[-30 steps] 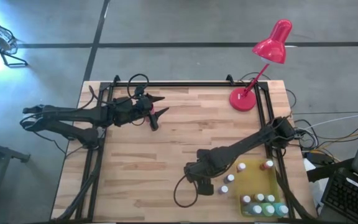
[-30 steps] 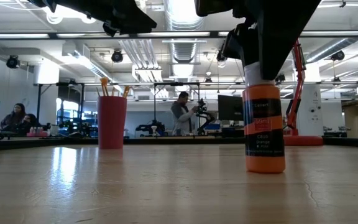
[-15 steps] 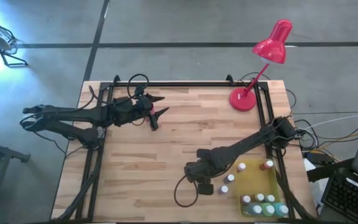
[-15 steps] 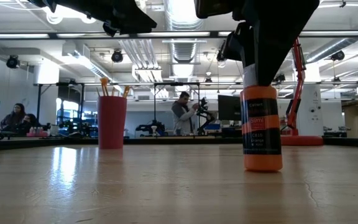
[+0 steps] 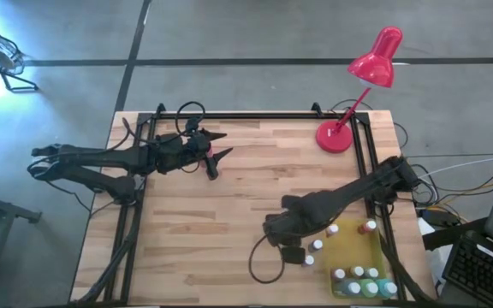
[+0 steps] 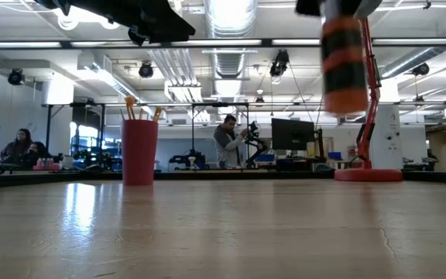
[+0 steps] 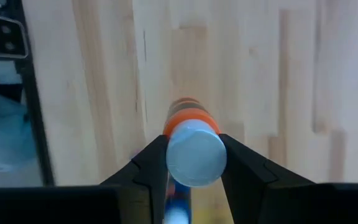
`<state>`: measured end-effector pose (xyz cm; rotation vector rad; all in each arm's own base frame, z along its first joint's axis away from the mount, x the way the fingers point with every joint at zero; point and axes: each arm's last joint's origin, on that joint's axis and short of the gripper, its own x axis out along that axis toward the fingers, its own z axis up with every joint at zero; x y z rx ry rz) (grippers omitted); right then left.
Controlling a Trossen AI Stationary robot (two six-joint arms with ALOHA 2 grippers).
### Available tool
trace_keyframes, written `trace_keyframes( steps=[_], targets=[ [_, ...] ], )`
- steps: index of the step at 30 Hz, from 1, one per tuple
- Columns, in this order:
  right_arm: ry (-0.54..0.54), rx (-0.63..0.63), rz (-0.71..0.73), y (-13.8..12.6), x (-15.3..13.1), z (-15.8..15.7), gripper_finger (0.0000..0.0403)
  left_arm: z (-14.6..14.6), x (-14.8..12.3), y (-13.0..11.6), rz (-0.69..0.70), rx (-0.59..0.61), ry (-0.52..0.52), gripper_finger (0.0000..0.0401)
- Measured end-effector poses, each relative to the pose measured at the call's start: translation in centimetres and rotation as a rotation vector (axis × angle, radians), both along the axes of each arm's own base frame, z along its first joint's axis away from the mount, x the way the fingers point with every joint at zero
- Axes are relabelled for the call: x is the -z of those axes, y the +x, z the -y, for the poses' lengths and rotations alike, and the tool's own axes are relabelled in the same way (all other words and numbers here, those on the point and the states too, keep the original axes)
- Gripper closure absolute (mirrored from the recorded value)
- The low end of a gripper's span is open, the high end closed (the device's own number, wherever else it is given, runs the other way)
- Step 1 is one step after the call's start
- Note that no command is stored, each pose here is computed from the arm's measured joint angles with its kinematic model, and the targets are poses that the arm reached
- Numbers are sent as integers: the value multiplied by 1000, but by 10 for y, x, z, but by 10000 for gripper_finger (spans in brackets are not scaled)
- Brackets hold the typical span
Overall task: Pick & Place Paint Supplies
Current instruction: Put the orange paint bottle into the yellow bin
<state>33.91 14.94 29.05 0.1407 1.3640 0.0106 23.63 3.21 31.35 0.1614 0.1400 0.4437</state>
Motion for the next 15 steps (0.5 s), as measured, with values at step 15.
trace_keyframes(
  steps=[15],
  targets=[
    [23, 398, 18, -119, -92, -16, 290, 0, 1, 0, -7, 0, -1, 172]
  ],
)
